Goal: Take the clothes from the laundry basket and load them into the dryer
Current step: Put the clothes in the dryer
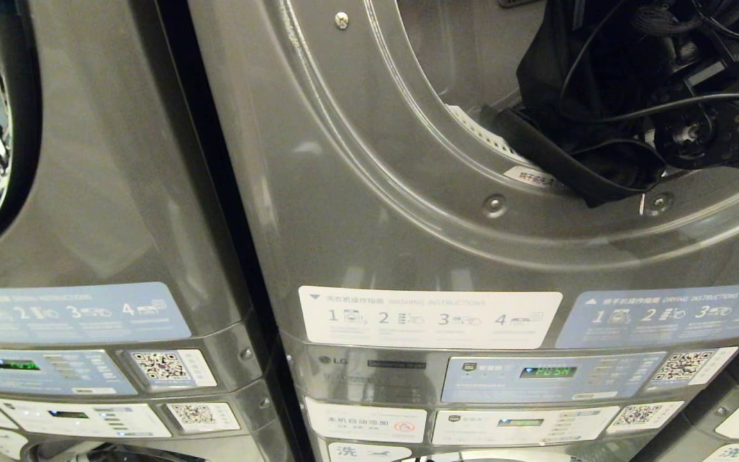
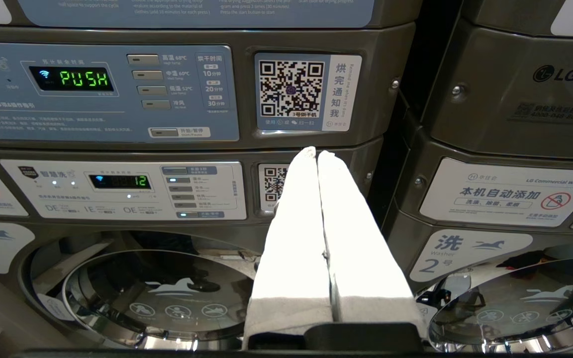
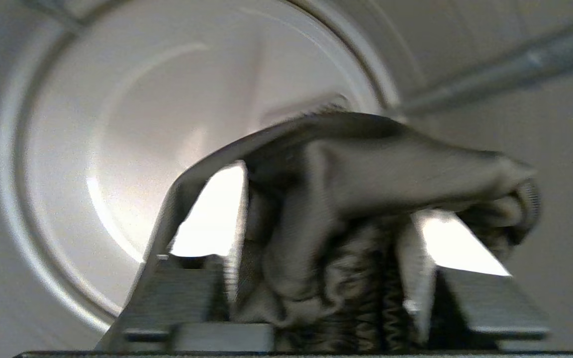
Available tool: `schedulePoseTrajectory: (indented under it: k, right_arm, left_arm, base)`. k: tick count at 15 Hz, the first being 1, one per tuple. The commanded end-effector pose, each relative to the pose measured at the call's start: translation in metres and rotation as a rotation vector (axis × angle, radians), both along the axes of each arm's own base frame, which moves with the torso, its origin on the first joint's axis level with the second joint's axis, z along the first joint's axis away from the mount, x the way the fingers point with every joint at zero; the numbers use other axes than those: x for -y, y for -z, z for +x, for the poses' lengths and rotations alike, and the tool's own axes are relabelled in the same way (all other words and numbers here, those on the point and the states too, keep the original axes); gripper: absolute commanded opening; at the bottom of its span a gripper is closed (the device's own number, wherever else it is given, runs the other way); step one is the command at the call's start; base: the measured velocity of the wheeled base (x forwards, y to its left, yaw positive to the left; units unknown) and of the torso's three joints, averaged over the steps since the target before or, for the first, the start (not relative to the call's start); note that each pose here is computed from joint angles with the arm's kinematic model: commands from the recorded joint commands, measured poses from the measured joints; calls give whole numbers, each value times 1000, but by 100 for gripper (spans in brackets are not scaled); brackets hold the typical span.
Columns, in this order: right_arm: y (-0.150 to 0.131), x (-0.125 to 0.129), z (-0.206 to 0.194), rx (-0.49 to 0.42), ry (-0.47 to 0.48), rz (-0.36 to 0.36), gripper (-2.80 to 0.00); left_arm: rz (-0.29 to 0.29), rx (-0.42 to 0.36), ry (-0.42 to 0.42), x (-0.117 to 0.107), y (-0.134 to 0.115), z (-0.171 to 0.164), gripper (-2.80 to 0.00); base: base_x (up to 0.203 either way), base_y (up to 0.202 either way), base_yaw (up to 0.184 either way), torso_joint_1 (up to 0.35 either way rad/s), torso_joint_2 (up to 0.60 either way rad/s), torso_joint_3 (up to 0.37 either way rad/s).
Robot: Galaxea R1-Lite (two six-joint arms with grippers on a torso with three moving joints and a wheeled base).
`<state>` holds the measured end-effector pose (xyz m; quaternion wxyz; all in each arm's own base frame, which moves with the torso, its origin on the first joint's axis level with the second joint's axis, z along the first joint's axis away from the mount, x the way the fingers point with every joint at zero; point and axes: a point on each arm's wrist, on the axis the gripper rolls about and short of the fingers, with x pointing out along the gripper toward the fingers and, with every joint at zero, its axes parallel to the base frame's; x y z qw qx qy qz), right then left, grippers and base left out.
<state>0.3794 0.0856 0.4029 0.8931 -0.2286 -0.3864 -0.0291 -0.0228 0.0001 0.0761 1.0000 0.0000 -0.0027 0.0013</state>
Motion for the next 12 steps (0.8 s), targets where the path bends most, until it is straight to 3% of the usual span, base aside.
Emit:
schedulePoseTrajectory:
  k: [1, 5, 9, 12]
  right_arm:
    - [-8, -1, -9, 12, -17, -11, 0]
    - [-25, -5, -40, -205, -75, -48, 0]
    - [-39, -19, -98, -476, -245, -2, 0]
    - [-38, -16, -127, -641, -275, -5, 0]
  left_arm:
    - [0, 2, -2, 0, 0, 0, -280]
    - [0, 2, -1, 0, 0, 0, -280]
    - [0, 2, -1, 0, 0, 0, -280]
    - [0, 1, -1, 0, 0, 0, -280]
  base:
    - [0, 0, 0, 0, 0, 0]
    - [0, 0, 0, 0, 0, 0]
    - [0, 0, 0, 0, 0, 0]
    - [0, 0, 0, 0, 0, 0]
